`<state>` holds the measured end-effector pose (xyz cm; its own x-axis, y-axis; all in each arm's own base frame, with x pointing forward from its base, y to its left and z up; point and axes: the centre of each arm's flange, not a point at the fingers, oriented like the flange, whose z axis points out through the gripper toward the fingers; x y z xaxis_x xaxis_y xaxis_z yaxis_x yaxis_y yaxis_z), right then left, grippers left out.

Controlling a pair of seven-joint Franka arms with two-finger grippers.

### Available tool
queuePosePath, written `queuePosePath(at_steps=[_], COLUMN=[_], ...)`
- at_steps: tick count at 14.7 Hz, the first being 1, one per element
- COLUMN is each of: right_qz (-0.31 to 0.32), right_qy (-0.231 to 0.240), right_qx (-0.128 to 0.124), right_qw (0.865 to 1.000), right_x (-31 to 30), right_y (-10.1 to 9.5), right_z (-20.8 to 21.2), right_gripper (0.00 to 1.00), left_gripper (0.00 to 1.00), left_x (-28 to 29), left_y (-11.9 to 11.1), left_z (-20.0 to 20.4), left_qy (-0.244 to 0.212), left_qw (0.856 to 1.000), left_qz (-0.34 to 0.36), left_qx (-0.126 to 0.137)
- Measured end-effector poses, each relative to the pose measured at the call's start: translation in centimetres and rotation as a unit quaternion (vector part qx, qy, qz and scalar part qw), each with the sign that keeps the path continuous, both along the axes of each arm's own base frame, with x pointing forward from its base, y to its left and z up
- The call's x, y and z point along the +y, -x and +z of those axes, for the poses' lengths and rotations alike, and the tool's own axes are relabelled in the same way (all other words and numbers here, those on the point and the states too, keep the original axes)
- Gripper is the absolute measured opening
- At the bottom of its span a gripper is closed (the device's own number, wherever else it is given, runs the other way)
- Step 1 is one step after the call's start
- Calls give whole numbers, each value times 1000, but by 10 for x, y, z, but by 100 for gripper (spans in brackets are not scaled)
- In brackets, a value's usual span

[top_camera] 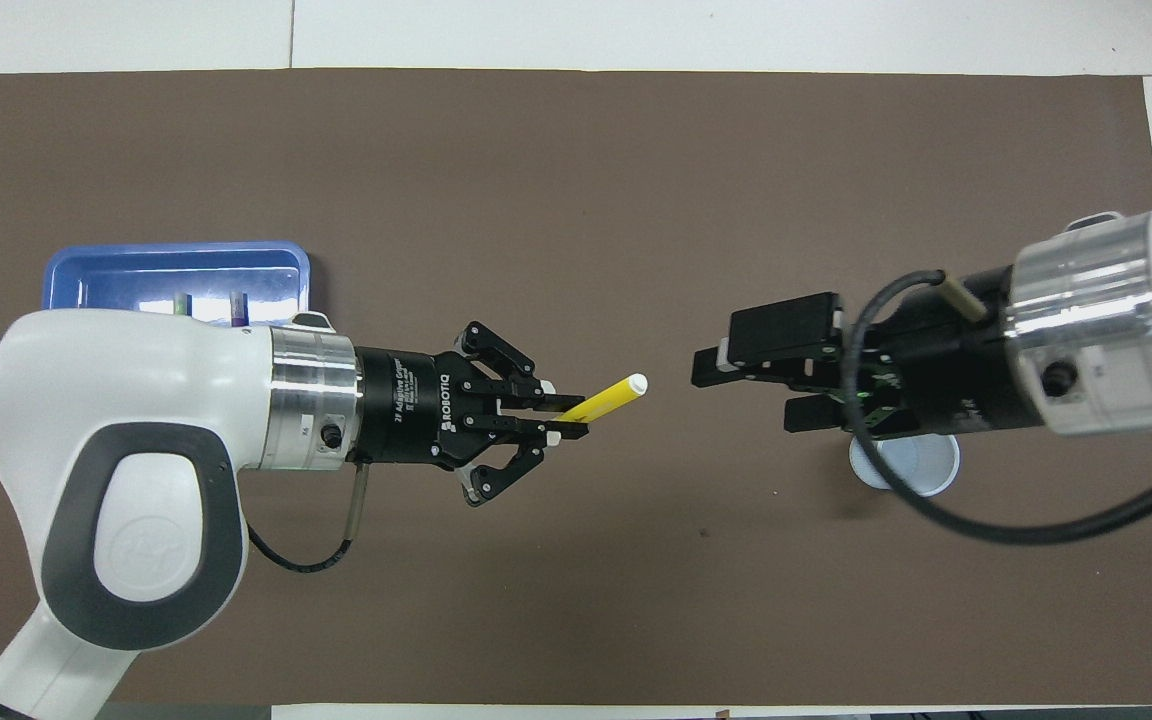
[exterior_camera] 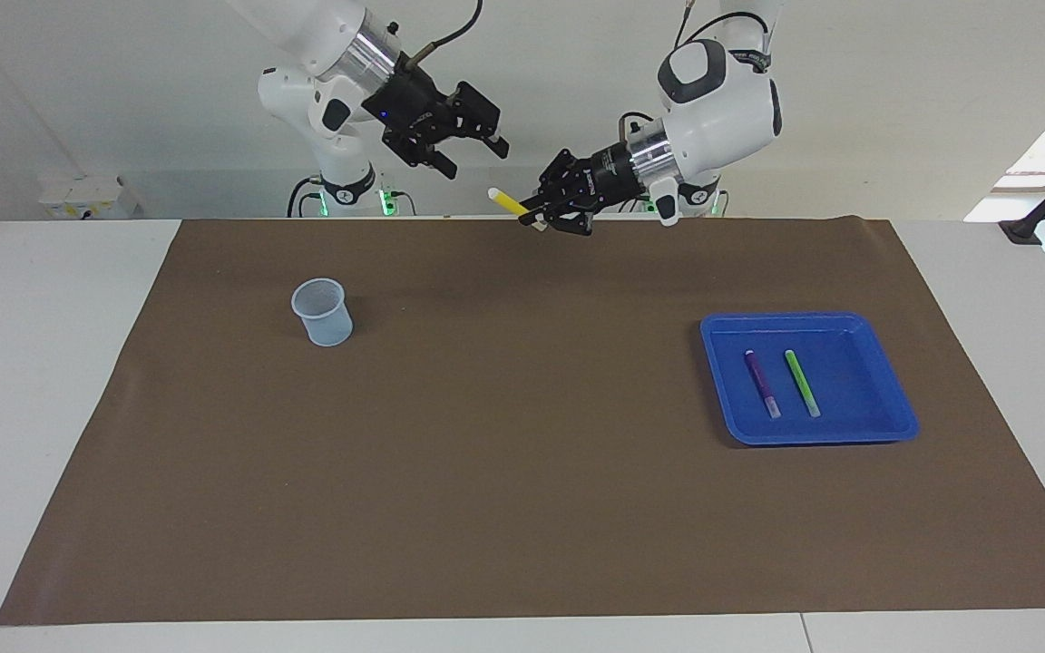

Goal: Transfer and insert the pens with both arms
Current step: 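Grasp the yellow pen tip with the right gripper from the left gripper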

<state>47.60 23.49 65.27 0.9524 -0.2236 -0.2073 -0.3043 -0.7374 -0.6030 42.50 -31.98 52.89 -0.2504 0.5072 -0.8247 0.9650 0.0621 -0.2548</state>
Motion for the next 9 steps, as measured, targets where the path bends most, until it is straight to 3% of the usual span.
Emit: queuePosePath(at_steps=[7, 9], right_qz=[-28, -24], right_qy=[-3, -3], right_qx=[-25, -23], right_qw=[999, 999], right_x=[11, 15], right_y=[-4, -2], right_z=[-23, -25], right_gripper=[96, 80], left_gripper=[17, 17], left_x=[4, 4], left_y=[-1, -2], left_z=[1, 1], left_qy=[9, 11], left_qw=[1000, 1000], left_qz=[9, 11], left_qx=[6, 8])
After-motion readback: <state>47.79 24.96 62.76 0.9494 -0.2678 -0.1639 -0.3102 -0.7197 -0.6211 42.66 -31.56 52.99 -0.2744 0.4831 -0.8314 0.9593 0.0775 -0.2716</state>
